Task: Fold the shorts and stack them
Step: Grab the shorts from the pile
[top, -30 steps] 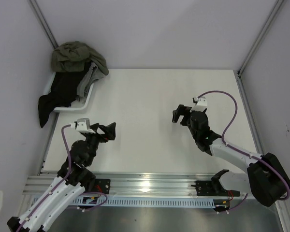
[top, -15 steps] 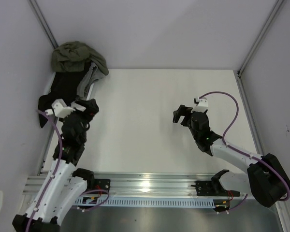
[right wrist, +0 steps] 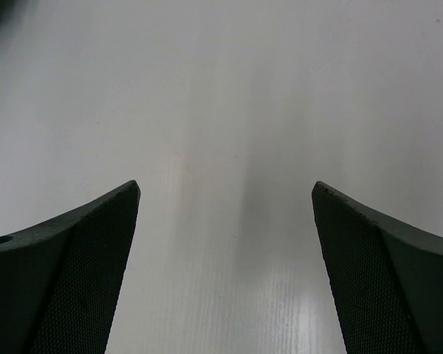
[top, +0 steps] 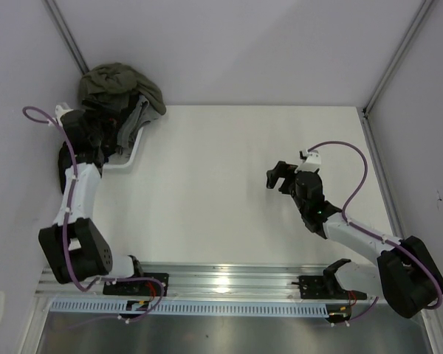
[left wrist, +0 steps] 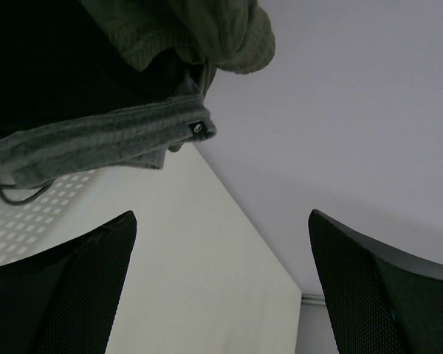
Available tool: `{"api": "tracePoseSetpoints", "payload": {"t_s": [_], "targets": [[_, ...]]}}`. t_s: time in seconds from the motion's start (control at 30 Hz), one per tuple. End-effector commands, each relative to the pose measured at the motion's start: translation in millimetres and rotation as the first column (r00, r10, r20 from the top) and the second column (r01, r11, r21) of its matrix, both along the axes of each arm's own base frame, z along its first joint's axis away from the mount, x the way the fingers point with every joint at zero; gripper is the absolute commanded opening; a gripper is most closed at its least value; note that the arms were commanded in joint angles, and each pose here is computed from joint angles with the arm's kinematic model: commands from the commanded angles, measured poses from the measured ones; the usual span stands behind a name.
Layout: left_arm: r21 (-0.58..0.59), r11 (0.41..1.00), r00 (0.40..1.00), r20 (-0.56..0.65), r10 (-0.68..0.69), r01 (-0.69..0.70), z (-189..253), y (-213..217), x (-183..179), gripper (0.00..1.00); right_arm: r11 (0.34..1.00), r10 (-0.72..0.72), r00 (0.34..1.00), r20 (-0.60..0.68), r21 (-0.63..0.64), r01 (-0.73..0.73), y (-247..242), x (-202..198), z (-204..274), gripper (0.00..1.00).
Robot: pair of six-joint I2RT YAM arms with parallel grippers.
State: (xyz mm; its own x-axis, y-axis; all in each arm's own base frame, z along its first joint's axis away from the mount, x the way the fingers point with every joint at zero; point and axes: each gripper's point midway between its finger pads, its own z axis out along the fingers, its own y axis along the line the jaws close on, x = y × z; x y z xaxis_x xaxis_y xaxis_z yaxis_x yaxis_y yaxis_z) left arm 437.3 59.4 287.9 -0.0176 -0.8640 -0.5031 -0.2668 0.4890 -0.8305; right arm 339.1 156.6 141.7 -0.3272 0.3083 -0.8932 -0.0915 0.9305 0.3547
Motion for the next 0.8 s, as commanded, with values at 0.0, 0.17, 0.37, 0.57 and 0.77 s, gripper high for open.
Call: {"api": "tracePoseSetpoints", "payload": {"t_s": [0.0,0.17,0.37,0.57,0.77], "targets": [[-0.061,0.997,0.988,0.149,-0.048,0.057,57.8,-2.8,33.3,0.99,0.998,0.016,0.999,0.04,0.061,-0.019,5.6,4.2,14.5,1.0],[-0.093,0.995,0.986,0.157,0.047,-0.033,62.0,20.9,66.8,0.99,0.998,0.002,1.0,0.021,0.065,-0.004,2.6,6.8,12.4,0.99],[-0.13,0.987,0.98,0.161,0.119,-0.098,61.8,37.8,102.2,0.97,0.998,-0.011,1.0,0.028,0.067,0.009,-3.9,5.1,15.2,0.99],[-0.132,0.976,0.968,0.161,0.191,-0.171,59.8,53.6,140.6,0.93,0.996,-0.034,0.999,0.01,0.085,0.033,-11.6,7.7,12.1,1.0],[-0.135,0.968,0.973,0.065,0.221,-0.211,34.0,62.0,173.5,0.88,0.995,-0.032,0.999,0.013,0.098,0.03,-13.5,6.4,12.1,0.99]]}}
